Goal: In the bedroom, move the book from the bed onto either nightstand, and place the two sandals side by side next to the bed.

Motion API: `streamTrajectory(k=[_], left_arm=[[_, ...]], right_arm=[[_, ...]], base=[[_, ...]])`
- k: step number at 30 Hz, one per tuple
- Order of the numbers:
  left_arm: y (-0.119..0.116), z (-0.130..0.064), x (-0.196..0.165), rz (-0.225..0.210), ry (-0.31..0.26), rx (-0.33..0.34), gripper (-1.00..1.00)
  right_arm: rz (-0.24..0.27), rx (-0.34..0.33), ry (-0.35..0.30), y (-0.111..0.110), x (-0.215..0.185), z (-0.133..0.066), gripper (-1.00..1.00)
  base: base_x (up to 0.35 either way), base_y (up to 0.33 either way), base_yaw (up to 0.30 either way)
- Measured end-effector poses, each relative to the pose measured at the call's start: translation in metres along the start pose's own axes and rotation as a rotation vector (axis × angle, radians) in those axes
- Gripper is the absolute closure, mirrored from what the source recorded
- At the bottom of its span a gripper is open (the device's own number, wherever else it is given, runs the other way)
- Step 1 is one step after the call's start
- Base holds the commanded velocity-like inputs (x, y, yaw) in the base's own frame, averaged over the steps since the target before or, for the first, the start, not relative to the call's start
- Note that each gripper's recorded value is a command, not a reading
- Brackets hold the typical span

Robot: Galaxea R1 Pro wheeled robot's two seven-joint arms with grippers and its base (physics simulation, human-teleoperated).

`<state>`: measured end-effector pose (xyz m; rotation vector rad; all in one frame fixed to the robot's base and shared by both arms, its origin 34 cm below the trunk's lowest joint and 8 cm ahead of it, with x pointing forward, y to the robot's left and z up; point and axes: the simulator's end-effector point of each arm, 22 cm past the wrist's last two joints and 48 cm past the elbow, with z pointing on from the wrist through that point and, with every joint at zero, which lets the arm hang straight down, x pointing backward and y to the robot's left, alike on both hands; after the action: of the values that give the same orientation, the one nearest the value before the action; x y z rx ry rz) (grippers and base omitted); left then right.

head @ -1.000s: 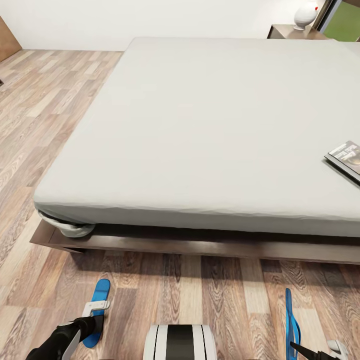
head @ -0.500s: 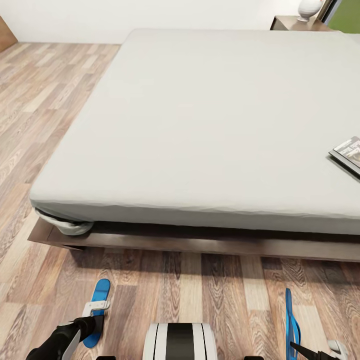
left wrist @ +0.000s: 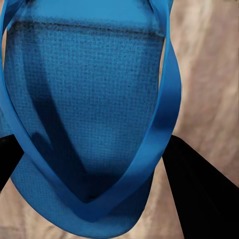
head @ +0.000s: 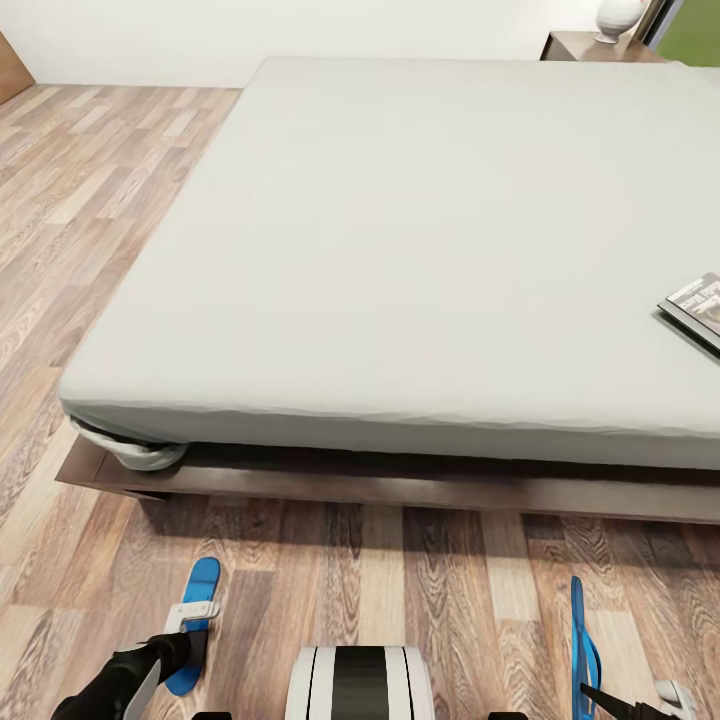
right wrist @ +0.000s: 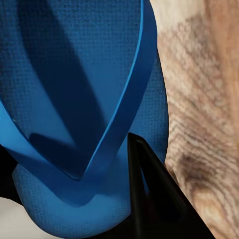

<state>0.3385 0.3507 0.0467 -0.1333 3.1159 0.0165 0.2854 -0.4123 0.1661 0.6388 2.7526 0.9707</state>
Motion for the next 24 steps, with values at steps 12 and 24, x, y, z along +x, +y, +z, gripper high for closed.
streamTrajectory(k=[12, 24], left_arm=[[0.0014, -0.0004, -0.0098, 0.007, -0.046, -0.002, 1.00], [0.0017, 0.0019, -0.0052, 0.007, -0.036, -0.003, 1.00]], right_arm=[[0.000, 0.000, 0.000, 0.0000, 0.0001, 0.0000, 1.00], [0.005, 0.004, 0.008, -0.0022, 0.0030, 0.0006, 1.00]], base=[[0.000, 0.000, 0.000], [0.000, 0.000, 0.000]])
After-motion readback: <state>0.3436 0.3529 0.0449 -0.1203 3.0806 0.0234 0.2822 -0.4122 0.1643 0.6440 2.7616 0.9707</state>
